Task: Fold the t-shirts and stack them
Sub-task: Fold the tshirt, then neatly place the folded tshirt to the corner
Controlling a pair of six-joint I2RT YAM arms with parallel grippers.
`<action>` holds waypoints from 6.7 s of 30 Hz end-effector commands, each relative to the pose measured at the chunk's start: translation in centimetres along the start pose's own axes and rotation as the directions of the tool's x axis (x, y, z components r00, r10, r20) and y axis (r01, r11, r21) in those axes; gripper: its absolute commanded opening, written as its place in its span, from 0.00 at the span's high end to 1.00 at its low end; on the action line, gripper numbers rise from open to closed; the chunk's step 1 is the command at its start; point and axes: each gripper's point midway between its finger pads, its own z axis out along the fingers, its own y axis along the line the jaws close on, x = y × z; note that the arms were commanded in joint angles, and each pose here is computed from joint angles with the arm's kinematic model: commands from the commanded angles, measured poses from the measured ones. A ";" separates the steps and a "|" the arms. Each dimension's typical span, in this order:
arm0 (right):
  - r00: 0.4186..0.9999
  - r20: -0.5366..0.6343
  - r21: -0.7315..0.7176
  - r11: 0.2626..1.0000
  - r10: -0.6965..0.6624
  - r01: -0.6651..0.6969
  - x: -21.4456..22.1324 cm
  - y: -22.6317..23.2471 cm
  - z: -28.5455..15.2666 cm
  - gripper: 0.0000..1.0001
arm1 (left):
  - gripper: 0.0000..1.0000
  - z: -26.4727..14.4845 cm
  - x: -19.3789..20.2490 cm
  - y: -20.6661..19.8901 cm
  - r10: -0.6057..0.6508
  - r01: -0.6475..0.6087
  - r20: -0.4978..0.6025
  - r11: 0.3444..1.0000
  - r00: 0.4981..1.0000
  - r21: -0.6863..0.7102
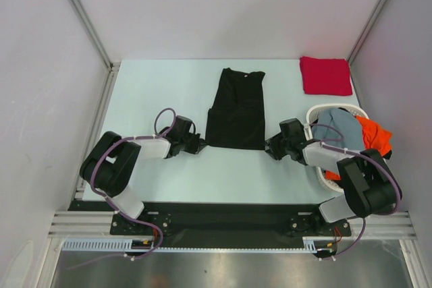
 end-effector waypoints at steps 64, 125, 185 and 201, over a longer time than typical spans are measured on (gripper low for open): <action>0.920 -0.121 -0.053 0.928 -0.373 0.370 3.9 -4.9 -4.0 1.00 | 1.00 -4.6 1.4 9.1 0.200 -0.208 -0.079 0.971 0.977 -0.118; 0.837 -0.200 -0.258 0.851 -0.510 0.457 -11.1 16.5 3.3 1.00 | 1.00 2.7 -3.0 -23.7 0.565 -0.537 -0.033 0.799 0.824 0.268; 0.855 -0.161 -0.465 0.802 -0.493 0.375 -17.2 18.6 12.1 0.67 | 0.73 7.9 -3.5 -24.0 0.828 -0.742 0.051 0.471 0.559 0.477; 0.733 -0.139 -0.345 0.727 -0.666 0.594 -11.2 17.0 -1.1 0.59 | 0.67 -6.0 4.2 -19.9 0.954 -0.946 0.162 0.208 0.253 0.250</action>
